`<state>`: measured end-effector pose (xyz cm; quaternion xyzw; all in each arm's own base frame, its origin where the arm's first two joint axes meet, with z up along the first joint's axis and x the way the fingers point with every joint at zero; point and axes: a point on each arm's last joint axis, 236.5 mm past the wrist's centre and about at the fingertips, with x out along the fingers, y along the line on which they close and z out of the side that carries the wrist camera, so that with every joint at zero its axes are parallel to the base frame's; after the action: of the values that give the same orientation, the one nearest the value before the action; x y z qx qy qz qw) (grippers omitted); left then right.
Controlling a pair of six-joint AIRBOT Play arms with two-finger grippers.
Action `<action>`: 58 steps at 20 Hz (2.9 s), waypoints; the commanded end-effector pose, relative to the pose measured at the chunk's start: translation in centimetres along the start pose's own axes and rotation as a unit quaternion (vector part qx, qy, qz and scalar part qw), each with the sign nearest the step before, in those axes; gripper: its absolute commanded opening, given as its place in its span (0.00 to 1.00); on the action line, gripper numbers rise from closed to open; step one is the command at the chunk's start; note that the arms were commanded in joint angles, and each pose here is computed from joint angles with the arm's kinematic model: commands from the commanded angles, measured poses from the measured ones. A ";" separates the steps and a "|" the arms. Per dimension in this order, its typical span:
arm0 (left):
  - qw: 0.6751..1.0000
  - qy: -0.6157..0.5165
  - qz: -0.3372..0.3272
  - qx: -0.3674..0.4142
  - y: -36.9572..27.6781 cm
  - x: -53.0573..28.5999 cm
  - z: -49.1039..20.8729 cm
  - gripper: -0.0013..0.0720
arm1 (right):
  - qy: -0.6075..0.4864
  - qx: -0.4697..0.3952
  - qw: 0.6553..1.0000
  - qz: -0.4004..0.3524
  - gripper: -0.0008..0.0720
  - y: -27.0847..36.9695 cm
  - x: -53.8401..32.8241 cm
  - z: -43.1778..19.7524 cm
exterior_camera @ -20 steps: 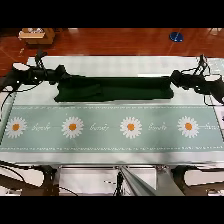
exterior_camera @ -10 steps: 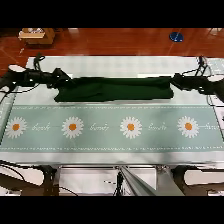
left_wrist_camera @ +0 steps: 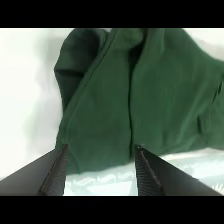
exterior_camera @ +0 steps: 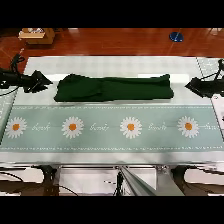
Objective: Fold the shirts.
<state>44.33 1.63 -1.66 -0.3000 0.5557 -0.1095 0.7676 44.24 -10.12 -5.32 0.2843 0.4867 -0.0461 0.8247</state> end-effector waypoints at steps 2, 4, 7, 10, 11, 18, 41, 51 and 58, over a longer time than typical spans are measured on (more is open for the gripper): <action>1.000 0.014 0.007 0.014 -0.5 0.0 -0.8 0.72 | 0.042 0.109 0.985 0.129 0.67 3.7 3.4 -1.5; 1.000 0.016 0.006 0.022 -1.1 0.4 -0.9 0.72 | 0.038 0.152 0.969 0.192 0.67 5.6 4.4 -0.9; 0.999 0.008 0.007 0.031 -1.7 0.9 -0.5 0.72 | 0.046 0.169 0.962 0.208 0.64 5.7 5.4 -1.2; 0.999 -0.002 0.008 0.040 -2.5 1.5 -0.1 0.72 | 0.061 0.154 0.968 0.190 0.64 5.2 5.9 -2.3; 0.999 -0.006 0.009 0.044 -2.7 1.7 0.1 0.72 | 0.068 0.145 0.970 0.182 0.64 5.3 6.2 -2.8; 0.998 -0.012 0.007 0.053 -3.6 2.1 0.3 0.35 | 0.085 0.048 0.978 0.185 0.04 10.2 8.3 -4.9; 0.963 0.036 -0.202 0.175 -31.1 12.9 -13.3 0.06 | -0.047 -0.159 0.976 0.139 0.04 18.6 -22.7 -3.7; 0.959 0.148 -0.203 0.128 -33.4 22.2 -26.0 0.06 | -0.039 -0.152 0.978 0.139 0.04 19.1 -25.7 -6.5; 0.942 0.198 -0.269 0.044 -37.0 24.3 -32.1 0.06 | -0.039 -0.157 0.979 0.121 0.04 18.3 -25.9 -6.7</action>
<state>31.17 -48.44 -6.13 -0.3342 0.5899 -0.3846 0.6265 32.11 3.83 21.69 0.2121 0.4144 0.1294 0.8755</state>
